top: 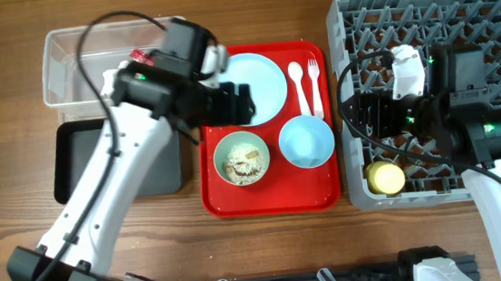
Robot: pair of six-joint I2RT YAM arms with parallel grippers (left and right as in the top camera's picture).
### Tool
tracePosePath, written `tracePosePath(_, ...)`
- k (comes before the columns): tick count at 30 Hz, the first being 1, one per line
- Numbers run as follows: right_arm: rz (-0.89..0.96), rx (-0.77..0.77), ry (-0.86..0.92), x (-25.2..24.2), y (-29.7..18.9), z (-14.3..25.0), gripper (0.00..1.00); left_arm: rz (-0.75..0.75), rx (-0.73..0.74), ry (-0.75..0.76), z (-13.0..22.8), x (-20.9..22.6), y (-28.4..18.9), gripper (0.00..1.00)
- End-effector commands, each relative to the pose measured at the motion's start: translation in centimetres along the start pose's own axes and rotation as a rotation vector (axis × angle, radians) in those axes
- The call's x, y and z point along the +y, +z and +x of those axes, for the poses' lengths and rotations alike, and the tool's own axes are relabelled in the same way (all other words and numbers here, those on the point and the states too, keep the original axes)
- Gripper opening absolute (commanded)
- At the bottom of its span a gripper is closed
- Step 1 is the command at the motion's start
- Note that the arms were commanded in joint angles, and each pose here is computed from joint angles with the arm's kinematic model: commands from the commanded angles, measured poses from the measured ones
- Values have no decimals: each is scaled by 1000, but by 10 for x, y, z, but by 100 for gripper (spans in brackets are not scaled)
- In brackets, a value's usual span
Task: Sort waste into correct bins and load items into the dishwasher rack
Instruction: 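Move the left gripper to the green bowl and grasp its rim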
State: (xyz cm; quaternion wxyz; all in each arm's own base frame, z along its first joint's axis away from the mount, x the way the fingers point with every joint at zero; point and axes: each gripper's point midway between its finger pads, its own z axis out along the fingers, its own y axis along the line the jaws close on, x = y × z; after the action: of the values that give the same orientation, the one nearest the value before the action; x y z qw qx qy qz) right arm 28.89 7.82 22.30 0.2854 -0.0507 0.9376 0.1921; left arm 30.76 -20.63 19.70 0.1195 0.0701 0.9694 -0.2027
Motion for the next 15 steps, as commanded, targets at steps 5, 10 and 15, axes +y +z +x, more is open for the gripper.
tracePosePath(5,-27,-14,-21,7,-3,-6,100,-75,38,4,42,-12,71,51)
tracePosePath(10,-27,-9,-19,7,-3,-5,100,-155,46,27,65,-10,107,45)
tracePosePath(15,-28,-2,14,7,-3,-3,100,-197,117,138,88,-13,133,47)
